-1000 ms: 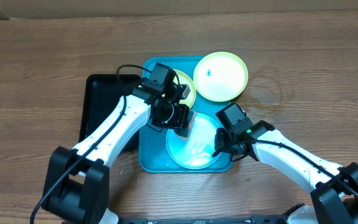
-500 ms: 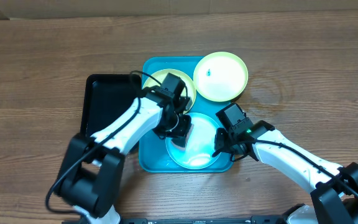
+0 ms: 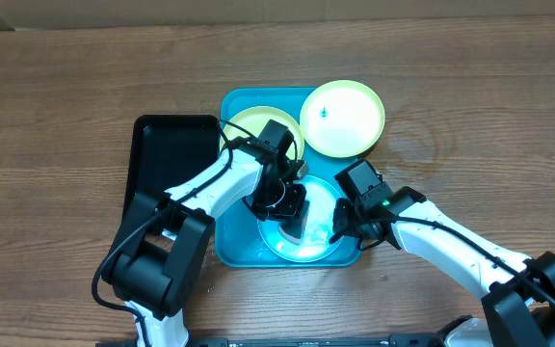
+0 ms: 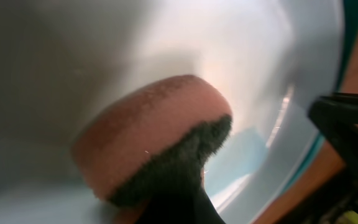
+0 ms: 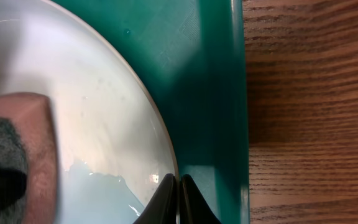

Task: Clean dirty plates on tray and stack at the side
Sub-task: 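Carry the sponge with the left gripper to the black tray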

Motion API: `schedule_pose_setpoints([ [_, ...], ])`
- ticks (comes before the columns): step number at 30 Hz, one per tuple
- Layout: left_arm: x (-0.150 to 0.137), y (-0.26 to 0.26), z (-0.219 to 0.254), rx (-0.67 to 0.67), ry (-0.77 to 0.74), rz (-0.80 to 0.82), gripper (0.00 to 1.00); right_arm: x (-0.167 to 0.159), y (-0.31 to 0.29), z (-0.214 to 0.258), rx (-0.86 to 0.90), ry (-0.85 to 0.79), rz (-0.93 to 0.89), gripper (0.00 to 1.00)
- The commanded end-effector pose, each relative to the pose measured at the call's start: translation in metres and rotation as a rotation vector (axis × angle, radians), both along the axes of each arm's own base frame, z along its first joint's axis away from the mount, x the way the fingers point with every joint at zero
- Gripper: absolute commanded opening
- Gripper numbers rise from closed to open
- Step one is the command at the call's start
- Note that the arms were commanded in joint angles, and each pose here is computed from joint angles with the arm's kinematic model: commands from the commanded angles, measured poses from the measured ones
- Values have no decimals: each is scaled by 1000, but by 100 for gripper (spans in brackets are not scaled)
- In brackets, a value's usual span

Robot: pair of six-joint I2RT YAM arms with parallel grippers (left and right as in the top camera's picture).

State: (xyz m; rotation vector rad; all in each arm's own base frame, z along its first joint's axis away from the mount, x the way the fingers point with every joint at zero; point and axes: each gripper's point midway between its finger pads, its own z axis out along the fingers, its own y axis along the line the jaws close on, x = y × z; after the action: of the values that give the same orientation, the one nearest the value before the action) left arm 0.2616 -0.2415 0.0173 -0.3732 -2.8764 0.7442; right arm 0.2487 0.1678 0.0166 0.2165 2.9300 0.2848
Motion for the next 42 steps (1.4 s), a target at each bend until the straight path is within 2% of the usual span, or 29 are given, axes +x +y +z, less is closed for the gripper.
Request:
schedule_pose_setpoints([
  [1,9,-16,42,-157,-44,-8,4,-1,3,-1,7,2,7,4],
  [7,41,11,110,-203,-252,78,4,-1,3,-1,7,2,7,4],
  [9,51,38,121,-125,-315,149,4,-1,3,-1,7,2,7,4],
  [12,60,97,124,82,-364,302,4,-1,3,-1,7,2,7,4],
  [17,55,180,116,357,-343,460,4,-1,3,-1,7,2,7,4],
  [20,50,218,110,478,-311,545,4,-1,3,-1,7,2,7,4],
  [24,46,249,103,572,-295,632,4,-1,3,-1,7,2,7,4],
  [34,43,257,92,596,-285,664,4,-1,3,-1,7,2,7,4],
  [42,36,256,55,585,-283,663,4,-1,3,-1,6,1,7,4],
])
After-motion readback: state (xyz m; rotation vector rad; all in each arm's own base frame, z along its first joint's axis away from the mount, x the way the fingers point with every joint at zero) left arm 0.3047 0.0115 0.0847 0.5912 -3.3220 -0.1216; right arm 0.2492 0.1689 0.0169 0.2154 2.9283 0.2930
